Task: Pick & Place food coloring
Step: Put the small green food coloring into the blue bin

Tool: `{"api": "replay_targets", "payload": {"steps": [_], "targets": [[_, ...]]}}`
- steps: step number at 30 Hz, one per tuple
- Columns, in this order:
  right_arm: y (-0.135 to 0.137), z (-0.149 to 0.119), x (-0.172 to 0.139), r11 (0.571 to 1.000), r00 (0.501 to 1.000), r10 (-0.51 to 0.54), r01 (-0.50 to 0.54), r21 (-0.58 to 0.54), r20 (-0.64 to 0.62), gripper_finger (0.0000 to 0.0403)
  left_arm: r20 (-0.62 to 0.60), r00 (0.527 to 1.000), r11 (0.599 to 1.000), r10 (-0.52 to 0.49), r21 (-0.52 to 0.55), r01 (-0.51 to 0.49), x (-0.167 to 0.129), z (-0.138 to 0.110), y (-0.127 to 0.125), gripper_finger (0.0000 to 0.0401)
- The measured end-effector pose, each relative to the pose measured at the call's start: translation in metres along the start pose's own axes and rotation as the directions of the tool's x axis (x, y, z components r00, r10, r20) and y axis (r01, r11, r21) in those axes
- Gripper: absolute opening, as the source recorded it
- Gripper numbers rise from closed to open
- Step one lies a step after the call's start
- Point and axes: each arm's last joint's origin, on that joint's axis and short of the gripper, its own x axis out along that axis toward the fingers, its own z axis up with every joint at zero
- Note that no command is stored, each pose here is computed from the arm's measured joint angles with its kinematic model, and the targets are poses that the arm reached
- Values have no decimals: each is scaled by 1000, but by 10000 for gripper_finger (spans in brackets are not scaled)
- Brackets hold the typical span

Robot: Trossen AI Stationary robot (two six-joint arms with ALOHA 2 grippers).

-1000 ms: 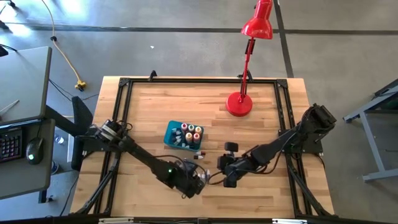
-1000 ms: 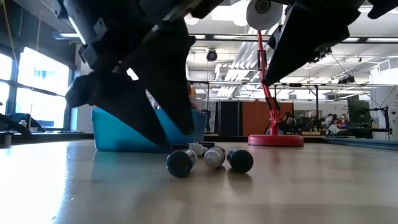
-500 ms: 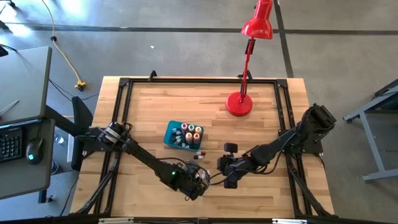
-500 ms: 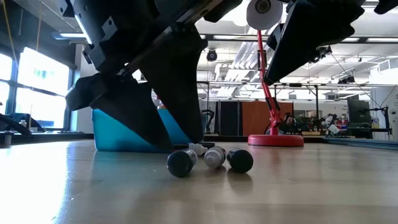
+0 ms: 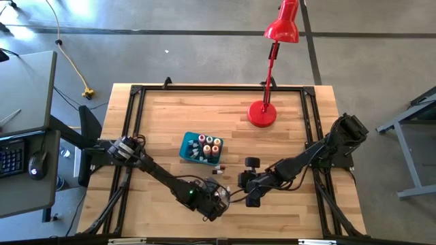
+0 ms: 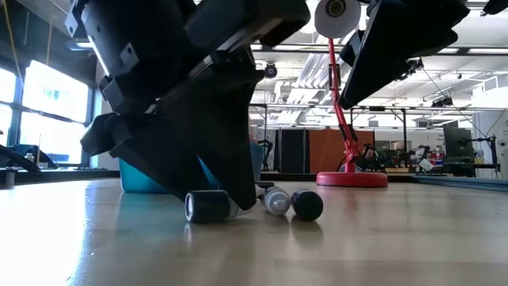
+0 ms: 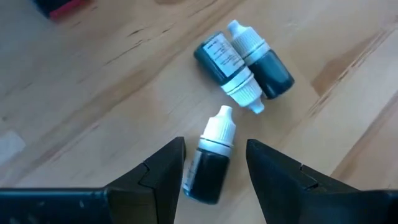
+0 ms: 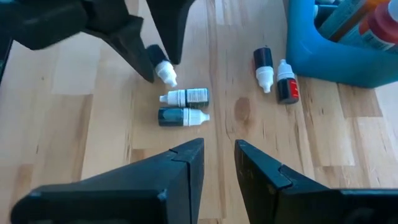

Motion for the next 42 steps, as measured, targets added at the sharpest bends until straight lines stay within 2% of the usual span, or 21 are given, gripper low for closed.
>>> {"api": "replay_targets", "payload": {"steps": [6, 9, 14, 18, 21, 23, 26, 30, 32, 34, 37, 40, 42], "targets": [[0, 0, 0, 1000, 1000, 0, 0, 0, 1, 83, -6, 1000, 990, 10, 141, -9, 1, -1, 1, 167], [0, 0, 0, 1000, 1000, 2, -2, 0, -1, 83, -10, 1000, 981, 19, 193, -17, 1, -1, 2, 144], [0, 0, 0, 1000, 1000, 3, -3, 0, -1, 83, -11, 999, 977, 37, 211, -33, 1, -1, 4, 88], [0, 0, 0, 1000, 1000, 3, -3, 0, -1, 83, -18, 999, 963, 41, 268, -34, -10, 3, 5, 56], [0, 0, 0, 1000, 1000, 3, -3, 0, -2, 83, 12, 998, 947, 70, 314, -70, -37, 14, 9, 51], [0, 0, 0, 1000, 1000, 2, -2, 0, -5, 83, 55, 992, 936, 115, 328, -127, -64, 25, 16, 55], [0, -1, 0, 1000, 1000, 7, -7, 2, -13, 82, 140, 961, 901, 240, 336, -274, -98, 38, 35, 64], [0, -1, 0, 1000, 1000, 17, -16, 4, -16, 82, 285, 884, 833, 371, 318, -453, -138, 61, 62, 68], [0, -1, 0, 1000, 1000, 16, -16, 4, -15, 82, 331, 847, 802, 416, 304, -513, -146, 71, 71, 68], [0, -1, 0, 1000, 1000, 13, -13, 1, -14, 82, 341, 821, 780, 458, 289, -555, -148, 81, 77, 69], [0, -1, 0, 1000, 1000, 14, -14, 1, -11, 82, 335, 803, 771, 492, 261, -581, -142, 97, 83, 69], [1, 0, 0, 1000, 1000, 19, -19, 1, -6, 82, 313, 806, 775, 502, 251, -580, -120, 108, 90, 70], [1, 0, 0, 1000, 1000, 21, -21, 2, -5, 82, 245, 823, 779, 513, 269, -566, -103, 112, 99, 70]]}}
